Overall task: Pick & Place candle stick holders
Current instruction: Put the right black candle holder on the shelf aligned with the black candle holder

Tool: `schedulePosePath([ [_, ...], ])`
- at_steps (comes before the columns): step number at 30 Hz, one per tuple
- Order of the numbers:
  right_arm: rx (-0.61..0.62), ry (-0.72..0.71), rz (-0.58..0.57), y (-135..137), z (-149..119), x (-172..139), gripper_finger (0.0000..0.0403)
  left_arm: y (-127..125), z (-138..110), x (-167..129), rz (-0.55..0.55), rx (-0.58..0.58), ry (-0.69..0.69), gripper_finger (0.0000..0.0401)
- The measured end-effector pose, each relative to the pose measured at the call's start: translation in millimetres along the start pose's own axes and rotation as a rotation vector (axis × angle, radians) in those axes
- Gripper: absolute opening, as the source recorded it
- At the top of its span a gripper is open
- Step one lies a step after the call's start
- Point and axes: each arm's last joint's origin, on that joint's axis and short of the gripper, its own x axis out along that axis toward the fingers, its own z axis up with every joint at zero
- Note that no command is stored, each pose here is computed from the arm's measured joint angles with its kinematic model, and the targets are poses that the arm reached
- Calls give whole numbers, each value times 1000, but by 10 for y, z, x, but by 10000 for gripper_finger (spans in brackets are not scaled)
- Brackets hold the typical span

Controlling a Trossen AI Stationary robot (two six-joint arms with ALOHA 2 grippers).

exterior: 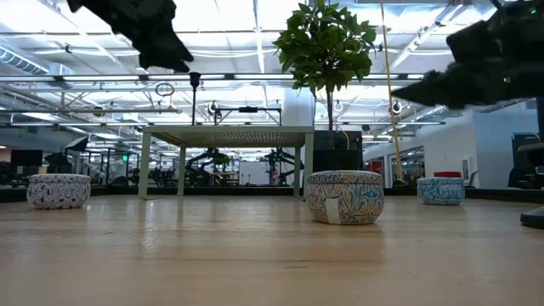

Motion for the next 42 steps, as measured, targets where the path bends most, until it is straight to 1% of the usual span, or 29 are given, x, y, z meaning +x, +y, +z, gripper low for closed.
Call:
schedulePosePath([
  [1,6,22,63,26,-32,-1,183,-65,-9,-8,-29,12,8,225],
  [3,29,35,231,85,-72,-11,183,-178,-25,-8,-75,30,24,225],
  [6,48,-17,527,171,-79,-45,183,-314,-38,20,-125,64,38,225],
  [8,50,-72,704,213,-65,-75,183,-394,-45,58,-151,94,47,225],
  [10,45,-123,843,242,-52,-105,183,-453,-60,97,-151,117,63,225],
  [12,33,-158,921,269,-40,-119,183,-499,-72,138,-133,130,75,225],
  [16,45,-150,938,345,-16,-103,183,-578,-102,264,-111,158,108,225],
  [18,54,-129,945,403,-16,-92,183,-620,-101,332,-113,166,105,225],
  [22,36,-141,976,523,17,-73,183,-691,-105,456,-125,193,102,225],
  [26,28,-119,962,621,19,-47,183,-728,-87,537,-135,223,75,225],
  [30,77,-107,927,697,48,-6,183,-736,-68,572,-135,219,53,225],
  [34,116,-62,898,764,22,42,183,-741,-40,573,-137,227,24,225],
  [37,117,-76,918,815,20,72,183,-743,-27,573,-137,226,10,225],
  [42,113,-55,957,908,-37,113,183,-747,2,573,-139,224,-21,225],
])
